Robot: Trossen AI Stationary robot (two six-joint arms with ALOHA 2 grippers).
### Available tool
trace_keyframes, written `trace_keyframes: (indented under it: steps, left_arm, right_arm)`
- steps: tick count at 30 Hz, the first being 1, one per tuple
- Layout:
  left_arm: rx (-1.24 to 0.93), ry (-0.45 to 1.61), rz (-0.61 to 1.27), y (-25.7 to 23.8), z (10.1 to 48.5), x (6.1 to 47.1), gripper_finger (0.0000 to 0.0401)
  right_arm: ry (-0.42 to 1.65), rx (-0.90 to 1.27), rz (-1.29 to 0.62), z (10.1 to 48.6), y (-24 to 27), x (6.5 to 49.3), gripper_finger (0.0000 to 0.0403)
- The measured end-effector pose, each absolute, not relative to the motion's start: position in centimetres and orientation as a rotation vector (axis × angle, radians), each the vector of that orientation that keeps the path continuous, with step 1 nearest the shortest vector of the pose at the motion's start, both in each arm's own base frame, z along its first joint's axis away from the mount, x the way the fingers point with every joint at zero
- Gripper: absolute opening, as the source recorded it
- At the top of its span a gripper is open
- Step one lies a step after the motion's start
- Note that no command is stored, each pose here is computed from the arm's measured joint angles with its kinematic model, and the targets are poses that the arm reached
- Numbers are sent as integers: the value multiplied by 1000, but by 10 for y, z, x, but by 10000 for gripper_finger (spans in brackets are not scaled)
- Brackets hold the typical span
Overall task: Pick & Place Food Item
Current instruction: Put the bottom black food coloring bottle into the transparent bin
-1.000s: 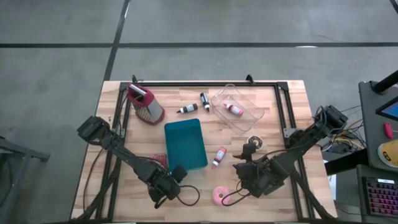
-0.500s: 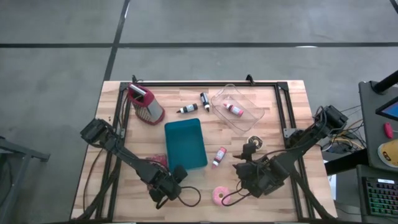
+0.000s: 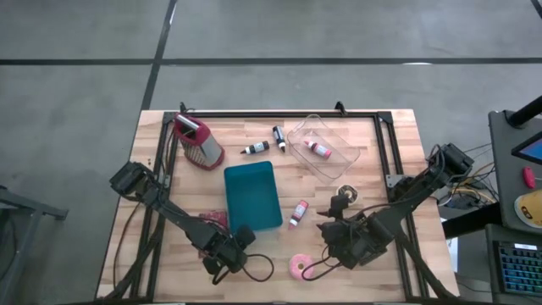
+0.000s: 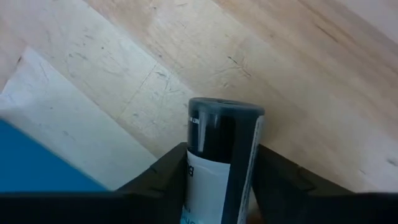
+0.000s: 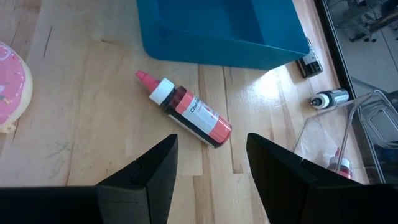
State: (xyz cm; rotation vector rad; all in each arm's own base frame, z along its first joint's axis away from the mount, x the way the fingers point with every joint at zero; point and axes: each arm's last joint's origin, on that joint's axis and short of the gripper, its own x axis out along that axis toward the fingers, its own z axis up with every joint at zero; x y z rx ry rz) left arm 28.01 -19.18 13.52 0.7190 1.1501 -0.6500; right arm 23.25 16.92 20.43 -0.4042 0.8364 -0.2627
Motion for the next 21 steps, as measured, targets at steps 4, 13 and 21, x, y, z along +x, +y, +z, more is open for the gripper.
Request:
trace_keyframes:
  steps: [4,13,21]
  left_arm:
    - [721,1149,-647,-192,135,280,121]
    - [725,1141,-640,-192,136,281,118]
    - [719,1114,-635,-196,145,287,118]
  right_arm:
    - [837,-404,-262,204,169,233,189]
    - [840,-401,-258,204,169,233,189]
    - [839,-400,-258,204,169,233,189]
